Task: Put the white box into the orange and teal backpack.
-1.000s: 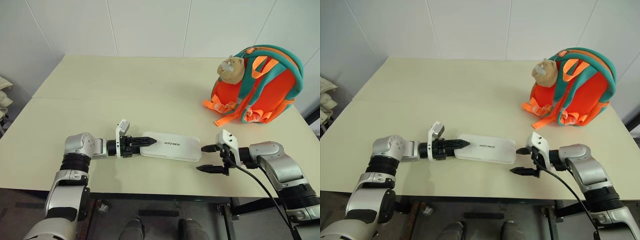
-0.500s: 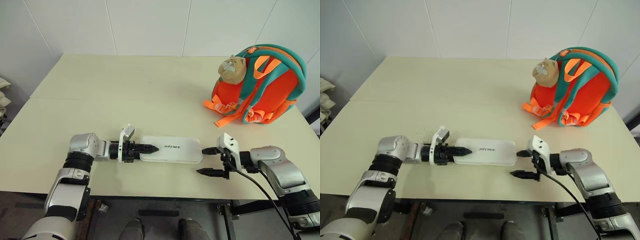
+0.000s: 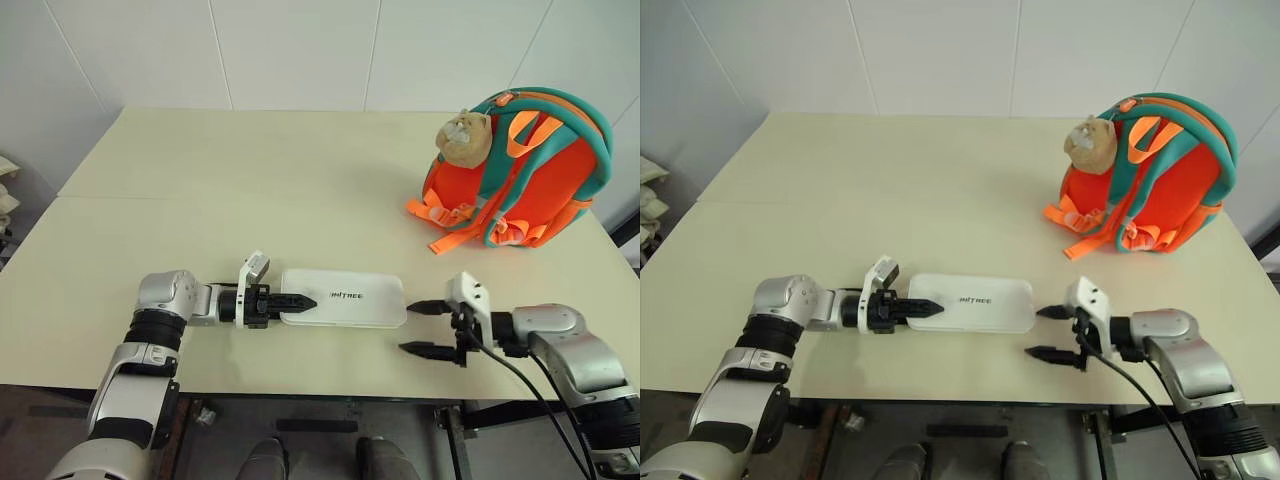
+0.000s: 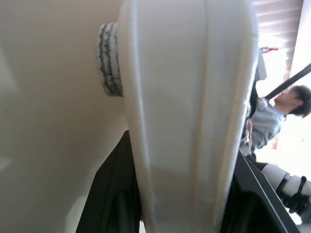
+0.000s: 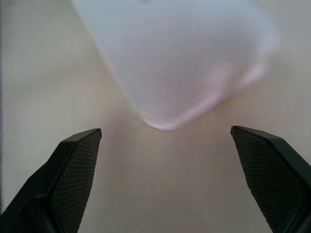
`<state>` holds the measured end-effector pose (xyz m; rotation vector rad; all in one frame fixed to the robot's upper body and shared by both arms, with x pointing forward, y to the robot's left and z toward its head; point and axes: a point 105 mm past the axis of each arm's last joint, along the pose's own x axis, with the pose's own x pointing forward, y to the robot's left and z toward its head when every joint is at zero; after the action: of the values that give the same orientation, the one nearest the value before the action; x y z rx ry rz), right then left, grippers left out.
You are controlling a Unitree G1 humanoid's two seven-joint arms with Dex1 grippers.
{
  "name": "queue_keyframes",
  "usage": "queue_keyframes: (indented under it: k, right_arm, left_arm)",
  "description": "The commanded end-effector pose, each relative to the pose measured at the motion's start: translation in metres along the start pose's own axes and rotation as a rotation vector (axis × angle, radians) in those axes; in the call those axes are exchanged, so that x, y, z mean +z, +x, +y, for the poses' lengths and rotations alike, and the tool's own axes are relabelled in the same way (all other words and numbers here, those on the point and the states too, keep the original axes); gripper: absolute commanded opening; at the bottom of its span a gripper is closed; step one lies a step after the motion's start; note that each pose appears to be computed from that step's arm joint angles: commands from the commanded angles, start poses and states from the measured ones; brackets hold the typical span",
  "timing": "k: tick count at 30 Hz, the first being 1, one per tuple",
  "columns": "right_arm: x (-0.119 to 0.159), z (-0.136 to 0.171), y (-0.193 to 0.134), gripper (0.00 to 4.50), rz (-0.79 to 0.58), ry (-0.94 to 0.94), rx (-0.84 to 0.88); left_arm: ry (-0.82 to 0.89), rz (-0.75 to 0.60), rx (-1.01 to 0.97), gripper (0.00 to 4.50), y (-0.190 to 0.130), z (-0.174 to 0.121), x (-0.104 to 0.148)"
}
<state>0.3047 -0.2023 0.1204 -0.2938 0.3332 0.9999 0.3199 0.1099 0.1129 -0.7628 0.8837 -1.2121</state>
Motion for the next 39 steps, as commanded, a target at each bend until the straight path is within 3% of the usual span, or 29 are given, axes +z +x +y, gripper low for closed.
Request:
queue_keyframes:
  k: [1, 5, 9, 11, 19, 25, 29, 33, 36, 39]
  right_arm:
    - [0.016, -0.044, -0.046, 4.5, -0.05, -0.021, -0.242]
    - [0.022, -0.065, -0.072, 4.5, -0.057, -0.03, -0.358]
    - [0.054, -0.104, -0.104, 4.5, -0.152, -0.063, -0.595]
    - [0.072, -0.118, -0.107, 4.5, -0.229, -0.065, -0.664]
    - [0.102, -0.142, -0.057, 4.5, -0.355, -0.03, -0.641]
    - [0.117, -0.148, -0.012, 4.5, -0.353, -0.05, -0.602]
    - [0.125, -0.154, -0.002, 4.5, -0.382, -0.055, -0.653]
    - [0.13, -0.156, 0.0, 3.66, -0.436, -0.046, -0.672]
    - [0.135, -0.152, 0.003, 2.59, -0.462, -0.062, -0.643]
    - [0.14, -0.138, 0.012, 1.54, -0.518, -0.074, -0.505]
  left_arm:
    - [0.202, 0.004, 0.037, 1.39, -0.017, -0.008, 0.01]
    - [0.308, 0.032, 0.051, 1.39, -0.027, -0.011, 0.011]
    - [0.502, 0.215, 0.178, 1.39, -0.045, 0.005, -0.008]
    - [0.532, 0.239, 0.182, 1.39, -0.048, 0.005, -0.013]
    - [0.519, 0.164, 0.185, 1.39, -0.05, 0.003, -0.022]
    - [0.523, 0.087, 0.217, 1.39, -0.056, 0.001, -0.023]
    - [0.569, 0.014, 0.198, 1.39, -0.059, -0.008, -0.019]
    - [0.637, -0.084, 0.189, 1.39, -0.065, -0.02, -0.008]
    - [0.678, -0.123, 0.184, 1.39, -0.07, -0.027, -0.002]
    - [0.789, -0.198, 0.206, 1.39, -0.083, -0.042, 0.009]
